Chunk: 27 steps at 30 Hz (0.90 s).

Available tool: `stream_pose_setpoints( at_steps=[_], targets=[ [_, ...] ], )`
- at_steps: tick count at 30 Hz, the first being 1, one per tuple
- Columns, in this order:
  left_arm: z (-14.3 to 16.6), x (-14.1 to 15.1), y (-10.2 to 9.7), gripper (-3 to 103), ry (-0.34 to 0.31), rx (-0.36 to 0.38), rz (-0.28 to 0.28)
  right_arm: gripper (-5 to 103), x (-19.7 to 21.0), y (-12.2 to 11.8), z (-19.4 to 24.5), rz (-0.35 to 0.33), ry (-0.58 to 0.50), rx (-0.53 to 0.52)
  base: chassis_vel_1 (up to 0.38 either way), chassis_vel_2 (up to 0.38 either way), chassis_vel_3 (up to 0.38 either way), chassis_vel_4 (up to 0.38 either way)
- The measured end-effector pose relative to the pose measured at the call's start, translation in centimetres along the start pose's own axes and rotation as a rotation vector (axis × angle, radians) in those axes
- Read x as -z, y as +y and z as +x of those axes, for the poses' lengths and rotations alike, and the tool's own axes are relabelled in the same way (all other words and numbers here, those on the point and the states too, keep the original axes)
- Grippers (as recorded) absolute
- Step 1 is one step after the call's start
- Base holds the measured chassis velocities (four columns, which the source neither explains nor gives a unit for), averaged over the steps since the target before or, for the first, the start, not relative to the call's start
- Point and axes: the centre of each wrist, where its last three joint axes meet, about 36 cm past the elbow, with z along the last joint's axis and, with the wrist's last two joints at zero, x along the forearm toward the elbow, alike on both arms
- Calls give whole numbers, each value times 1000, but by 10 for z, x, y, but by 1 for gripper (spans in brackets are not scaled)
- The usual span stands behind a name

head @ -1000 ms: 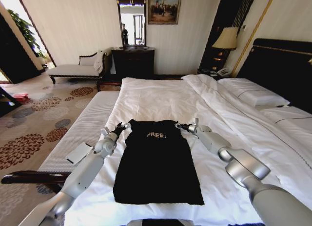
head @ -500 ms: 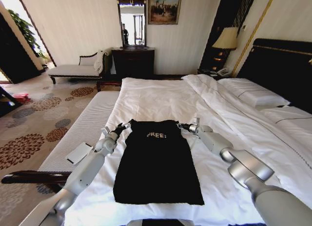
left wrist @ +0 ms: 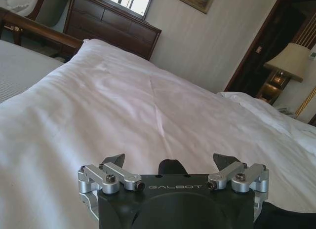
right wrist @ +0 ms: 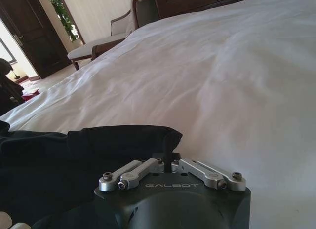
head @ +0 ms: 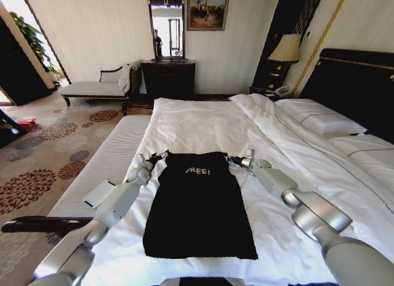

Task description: Fold the clothes on the bed.

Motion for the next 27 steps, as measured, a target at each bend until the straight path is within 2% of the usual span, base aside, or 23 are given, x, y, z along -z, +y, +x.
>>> stream_pose_setpoints(
  at_steps=[11,14,15,27],
  targets=[
    [-21,-14,-13,100,57,-5,-8,1,0,1,-1,-4,-4,-4,0,0,0,0],
    [-26,-19,-14,100,83,4,11,1,0,0,-1,-7,-4,-8,0,0,0,0],
    [-28,-19,-15,103,88,7,16,1,-1,0,-1,-7,-4,-9,0,0,0,0],
    [-43,-22,-29,97,99,1,35,1,0,0,0,-9,-9,-15,0,0,0,0]
  ],
)
